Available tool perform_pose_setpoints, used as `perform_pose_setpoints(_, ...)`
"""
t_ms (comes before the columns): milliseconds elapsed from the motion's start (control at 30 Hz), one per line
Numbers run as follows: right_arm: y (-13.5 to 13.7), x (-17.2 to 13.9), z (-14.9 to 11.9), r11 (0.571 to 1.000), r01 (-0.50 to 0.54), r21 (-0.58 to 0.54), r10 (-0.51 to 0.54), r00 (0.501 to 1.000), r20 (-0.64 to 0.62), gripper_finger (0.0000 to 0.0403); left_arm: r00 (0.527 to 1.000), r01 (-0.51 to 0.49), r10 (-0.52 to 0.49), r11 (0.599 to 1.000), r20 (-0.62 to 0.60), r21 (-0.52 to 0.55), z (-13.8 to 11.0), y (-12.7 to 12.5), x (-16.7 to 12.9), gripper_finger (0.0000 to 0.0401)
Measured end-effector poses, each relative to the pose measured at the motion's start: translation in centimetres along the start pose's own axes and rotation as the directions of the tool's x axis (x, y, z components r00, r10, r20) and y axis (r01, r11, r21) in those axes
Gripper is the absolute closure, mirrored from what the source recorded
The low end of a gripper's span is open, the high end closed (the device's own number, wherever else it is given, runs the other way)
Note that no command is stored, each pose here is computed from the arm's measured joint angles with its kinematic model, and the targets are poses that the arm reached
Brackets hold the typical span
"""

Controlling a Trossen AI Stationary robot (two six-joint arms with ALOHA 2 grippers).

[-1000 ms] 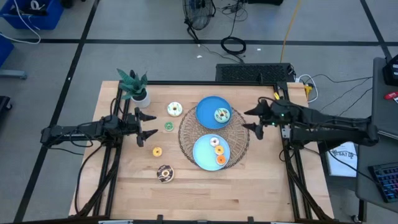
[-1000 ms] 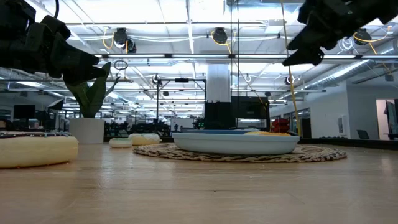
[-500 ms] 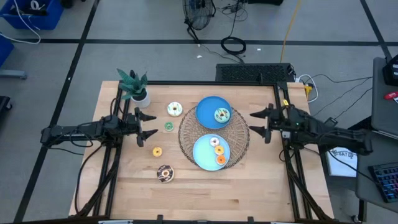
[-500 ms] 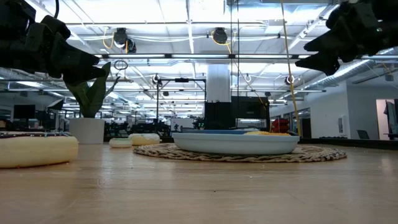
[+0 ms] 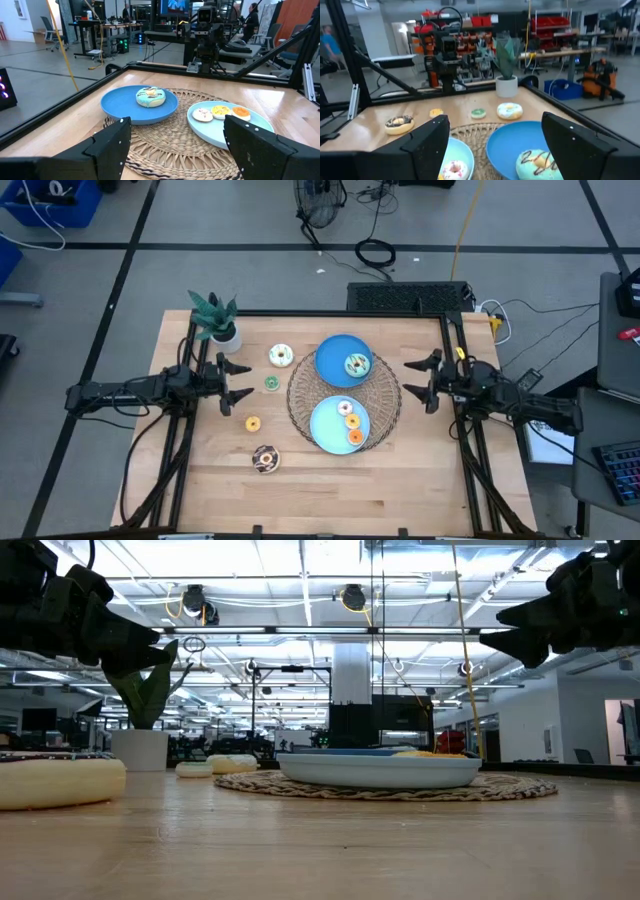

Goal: Pick & Place donuts
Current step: Put the big white donut on the blue plate

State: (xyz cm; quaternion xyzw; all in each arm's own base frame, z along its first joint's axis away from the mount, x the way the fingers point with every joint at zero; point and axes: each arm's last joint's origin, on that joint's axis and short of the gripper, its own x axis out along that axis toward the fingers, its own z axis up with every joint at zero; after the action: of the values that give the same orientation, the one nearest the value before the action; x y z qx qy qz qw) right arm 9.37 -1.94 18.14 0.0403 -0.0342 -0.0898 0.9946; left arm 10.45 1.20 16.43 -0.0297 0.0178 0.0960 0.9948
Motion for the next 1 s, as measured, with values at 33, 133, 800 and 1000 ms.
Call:
perform_pose_setpoints(33, -0.02, 0.02, -0.22, 1.0, -0.001, -0.007, 0.001, 1.0, 0.008, 0.0099, 1.0, 0.0, 0.0, 1.0, 0.0, 0.0, -0.01, 0.0, 0.0, 0.0091)
perform_pose_setpoints(133, -0.03, 0.02, -0.31, 1.0, -0.001, -0.023, 0.002, 0.999, 0.035, 0.0099, 1.0, 0.0, 0.0, 1.0, 0.0, 0.0, -0.01, 0.0, 0.0, 0.0091)
perform_pose_setpoints(800, -0.07, 0.11, -0.58, 1.0, 0.004, 0.003, -0.004, 1.0, 0.012, 0.0099, 1.0, 0.0, 0.0, 1.0, 0.0, 0.0, -0.01, 0.0, 0.0, 0.0091)
perform_pose_setpoints(1000, -0.07, 0.11, -0.58, 1.0, 0.003, 0.003, -0.003, 1.0, 0.012, 0.0099, 1.0, 0.0, 0.0, 1.0, 0.0, 0.0, -0.01, 0.0, 0.0, 0.0091)
